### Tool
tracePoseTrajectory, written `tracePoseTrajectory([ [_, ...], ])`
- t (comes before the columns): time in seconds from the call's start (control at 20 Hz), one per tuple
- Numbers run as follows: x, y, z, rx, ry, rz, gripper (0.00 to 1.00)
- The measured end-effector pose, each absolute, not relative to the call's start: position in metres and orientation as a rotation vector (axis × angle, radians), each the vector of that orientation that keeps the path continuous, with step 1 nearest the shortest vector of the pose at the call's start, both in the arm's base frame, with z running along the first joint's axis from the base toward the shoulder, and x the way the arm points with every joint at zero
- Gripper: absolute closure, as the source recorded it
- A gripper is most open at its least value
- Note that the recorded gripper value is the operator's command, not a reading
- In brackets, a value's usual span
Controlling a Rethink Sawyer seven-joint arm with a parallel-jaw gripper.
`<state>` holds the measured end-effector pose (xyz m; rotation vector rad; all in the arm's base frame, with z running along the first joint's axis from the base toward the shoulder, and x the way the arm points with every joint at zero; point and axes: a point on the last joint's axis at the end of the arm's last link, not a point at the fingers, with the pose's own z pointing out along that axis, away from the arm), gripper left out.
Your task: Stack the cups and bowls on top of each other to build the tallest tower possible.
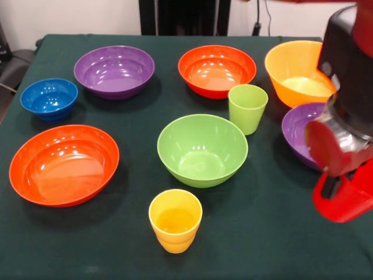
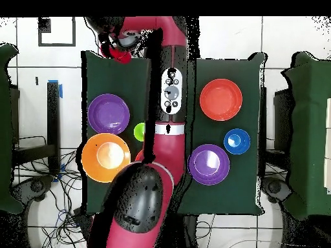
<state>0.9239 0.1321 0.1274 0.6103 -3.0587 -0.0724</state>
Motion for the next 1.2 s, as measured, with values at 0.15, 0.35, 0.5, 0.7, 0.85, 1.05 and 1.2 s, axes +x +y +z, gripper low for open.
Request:
tracePoseTrajectory([
  [0.15, 0.935, 0.12, 0.12, 0.694, -3.033, -0.059, 1.0],
  [0.35, 0.945, 0.111, 0.114, 0.828, -3.009, -0.059, 1.0],
  [0.5, 0.954, 0.107, 0.114, 0.994, -2.973, -0.074, 1.0],
  [0.7, 0.959, 0.11, 0.125, 1.133, -2.935, -0.126, 1.0],
  [0.85, 0.958, 0.116, 0.134, 1.159, -2.912, -0.17, 1.0],
  [1.05, 0.956, 0.122, 0.143, 1.148, -2.892, -0.209, 1.0],
  [1.2, 0.958, 0.126, 0.152, 1.122, -2.875, -0.206, 1.0],
])
